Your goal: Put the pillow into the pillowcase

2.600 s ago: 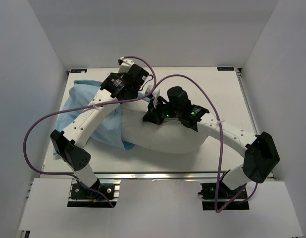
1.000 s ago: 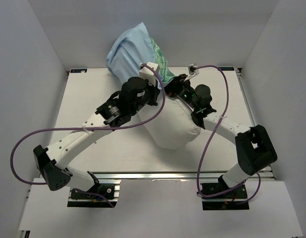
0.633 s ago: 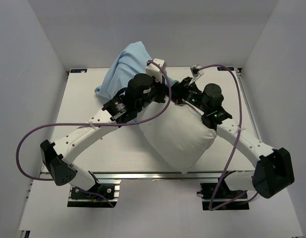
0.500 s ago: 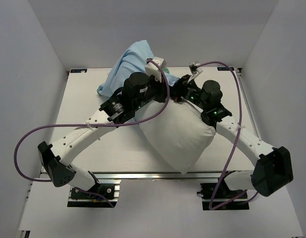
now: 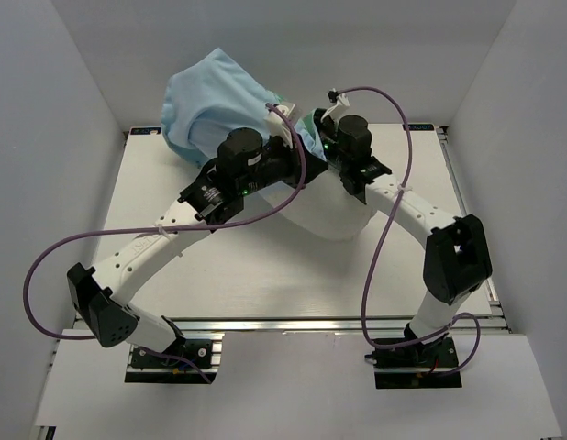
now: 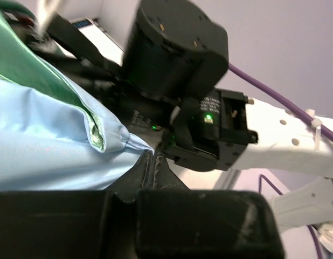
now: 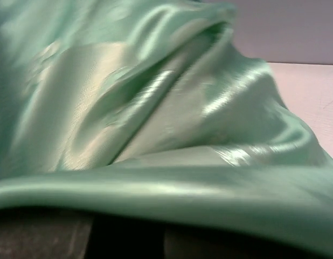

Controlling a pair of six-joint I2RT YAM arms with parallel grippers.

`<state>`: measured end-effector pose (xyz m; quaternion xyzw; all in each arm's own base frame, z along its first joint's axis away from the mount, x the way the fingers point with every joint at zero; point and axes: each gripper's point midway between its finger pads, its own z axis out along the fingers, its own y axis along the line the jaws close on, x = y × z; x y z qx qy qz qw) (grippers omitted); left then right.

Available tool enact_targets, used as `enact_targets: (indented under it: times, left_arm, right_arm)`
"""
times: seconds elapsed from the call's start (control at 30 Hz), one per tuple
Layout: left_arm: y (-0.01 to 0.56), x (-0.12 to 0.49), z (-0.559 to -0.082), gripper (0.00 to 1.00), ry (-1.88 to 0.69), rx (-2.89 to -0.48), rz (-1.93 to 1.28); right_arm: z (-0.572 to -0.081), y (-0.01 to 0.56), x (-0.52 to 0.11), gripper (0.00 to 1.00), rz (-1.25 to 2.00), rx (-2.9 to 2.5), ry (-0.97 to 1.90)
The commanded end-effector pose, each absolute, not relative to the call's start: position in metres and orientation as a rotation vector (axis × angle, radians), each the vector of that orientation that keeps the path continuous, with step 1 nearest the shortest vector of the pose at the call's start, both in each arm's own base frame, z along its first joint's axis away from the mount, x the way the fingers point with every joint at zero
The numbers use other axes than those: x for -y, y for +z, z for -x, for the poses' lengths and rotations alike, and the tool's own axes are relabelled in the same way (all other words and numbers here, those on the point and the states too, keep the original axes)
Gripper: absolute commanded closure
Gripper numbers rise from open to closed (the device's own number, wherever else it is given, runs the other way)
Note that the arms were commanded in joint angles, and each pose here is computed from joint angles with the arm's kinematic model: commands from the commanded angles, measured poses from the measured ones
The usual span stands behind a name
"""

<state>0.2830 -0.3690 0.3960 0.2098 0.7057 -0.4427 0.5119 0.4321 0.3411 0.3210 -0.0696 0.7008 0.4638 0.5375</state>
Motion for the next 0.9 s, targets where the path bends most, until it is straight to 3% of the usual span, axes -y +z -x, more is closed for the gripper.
enact_targets:
  times: [0.0, 0.3, 0.53, 0.87]
  left_arm:
    - [0.444, 0.393, -0.176, 1.00, -1.522, -1.522, -0.800]
    - [0.409, 0.391, -0.233, 1.00, -1.282, -1.709, -0.596]
    - [0.432, 0.382, -0.250, 1.00, -1.183, -1.660, -0.553]
    - [0.373, 0.404, -0.297, 1.00, -1.148, -1.808, -0.591]
  right_arm:
    - [-0.460, 0.377, -0.334, 1.00, -0.007, -1.508, 1.053]
    - [-0.418, 0.382, -0.320, 1.00, -0.002, -1.529, 1.023]
    - [-0.388, 0.398, -0.312, 1.00, 0.062, -1.599, 1.060]
    - [-0.448, 0.297, -0.310, 1.00, -0.041, -1.903, 1.239]
